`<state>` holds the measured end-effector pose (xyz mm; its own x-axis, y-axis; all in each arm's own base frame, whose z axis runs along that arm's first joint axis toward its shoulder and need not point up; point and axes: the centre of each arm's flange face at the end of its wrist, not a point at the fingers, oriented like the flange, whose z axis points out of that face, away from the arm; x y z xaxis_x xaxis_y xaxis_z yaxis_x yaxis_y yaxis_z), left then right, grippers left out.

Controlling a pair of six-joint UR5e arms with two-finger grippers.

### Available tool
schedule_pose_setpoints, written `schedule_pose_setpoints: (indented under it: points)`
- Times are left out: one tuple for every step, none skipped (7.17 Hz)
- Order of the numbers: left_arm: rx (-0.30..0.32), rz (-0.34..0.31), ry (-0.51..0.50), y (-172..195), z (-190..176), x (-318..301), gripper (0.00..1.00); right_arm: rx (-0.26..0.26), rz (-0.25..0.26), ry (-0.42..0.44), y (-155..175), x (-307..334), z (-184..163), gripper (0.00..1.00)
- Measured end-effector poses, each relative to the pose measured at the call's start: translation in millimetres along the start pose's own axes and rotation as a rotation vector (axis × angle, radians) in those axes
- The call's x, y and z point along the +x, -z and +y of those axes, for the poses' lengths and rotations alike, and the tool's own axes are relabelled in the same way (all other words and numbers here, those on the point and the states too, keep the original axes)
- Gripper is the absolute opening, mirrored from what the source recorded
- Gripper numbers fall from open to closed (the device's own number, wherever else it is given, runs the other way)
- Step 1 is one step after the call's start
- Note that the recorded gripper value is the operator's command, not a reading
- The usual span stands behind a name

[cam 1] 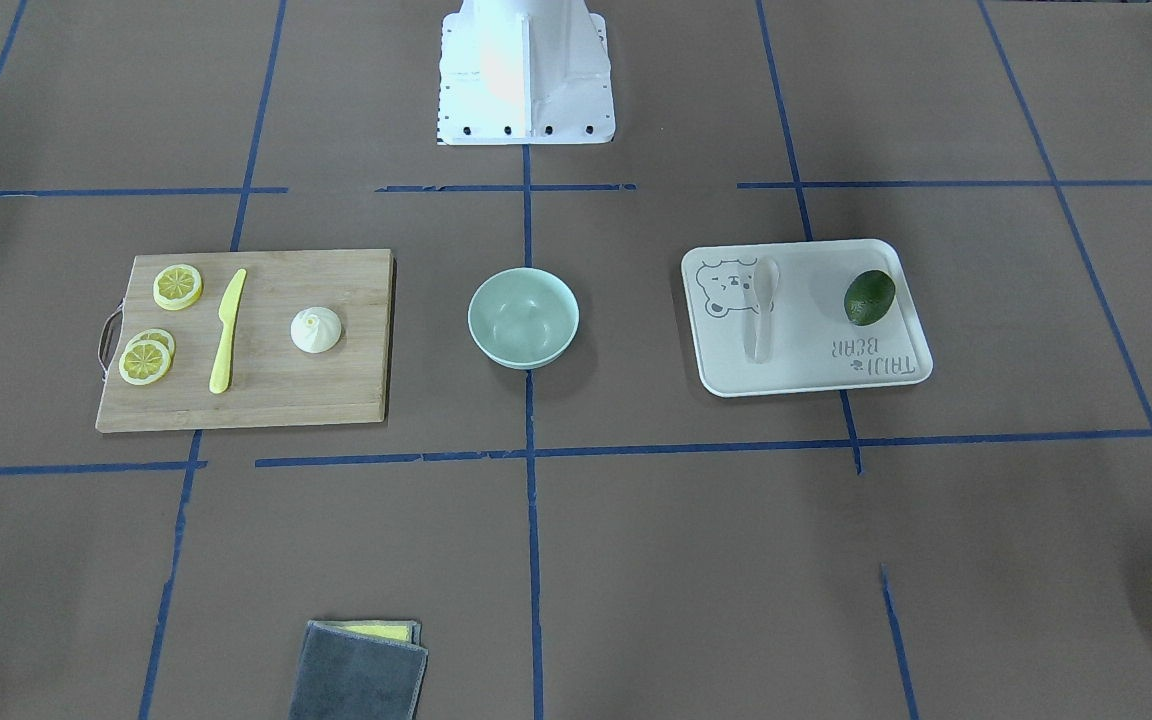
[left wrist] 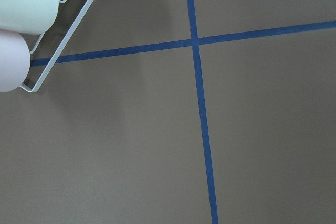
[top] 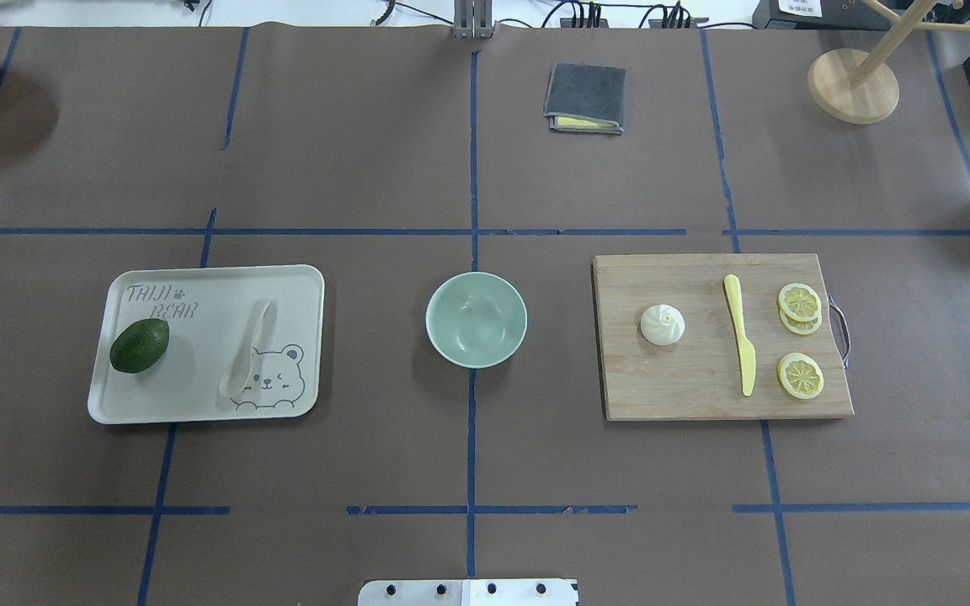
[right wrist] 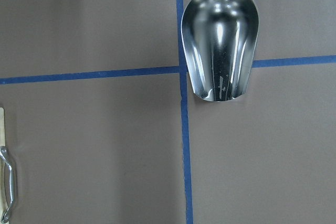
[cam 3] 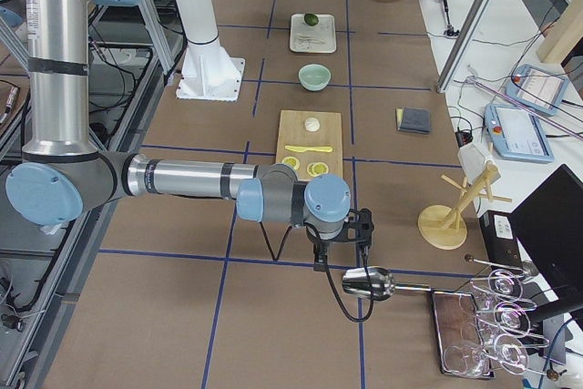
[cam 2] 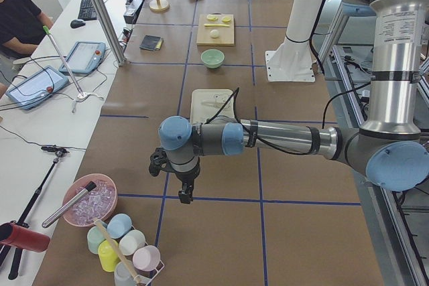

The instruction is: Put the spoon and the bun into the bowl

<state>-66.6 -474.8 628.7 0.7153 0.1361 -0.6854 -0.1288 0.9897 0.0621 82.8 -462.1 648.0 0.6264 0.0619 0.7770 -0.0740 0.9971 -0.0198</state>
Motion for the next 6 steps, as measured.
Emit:
schedule_pose_setpoints:
  points:
    - [0.004, 0.002, -0.004, 0.8, -0.7, 1.0, 1.00, 0.000, 0.000, 0.000, 0.2, -0.3, -0.3, 1.00]
    - [0.019, 0.002, -0.017, 6.2, -4.0, 5.7, 1.00, 0.002, 0.000, 0.001, 0.9, -1.1, -1.4, 1.00]
    - [0.051, -0.002, -0.046, 18.8, -11.0, 17.5, 1.00, 0.006, 0.000, 0.003, 2.6, -3.3, -3.6, 1.00]
    - [0.104, -0.011, -0.100, 34.4, -20.0, 34.1, 1.00, 0.010, 0.000, 0.005, 4.9, -6.2, -6.4, 1.00]
    - [0.167, -0.017, -0.143, 45.4, -29.3, 54.5, 1.00, 0.019, -0.001, 0.012, 9.1, -11.9, -12.4, 1.00]
    - [0.214, -0.005, -0.133, 46.5, -39.5, 89.0, 1.00, 0.036, -0.001, 0.028, 17.5, -23.0, -25.3, 1.00]
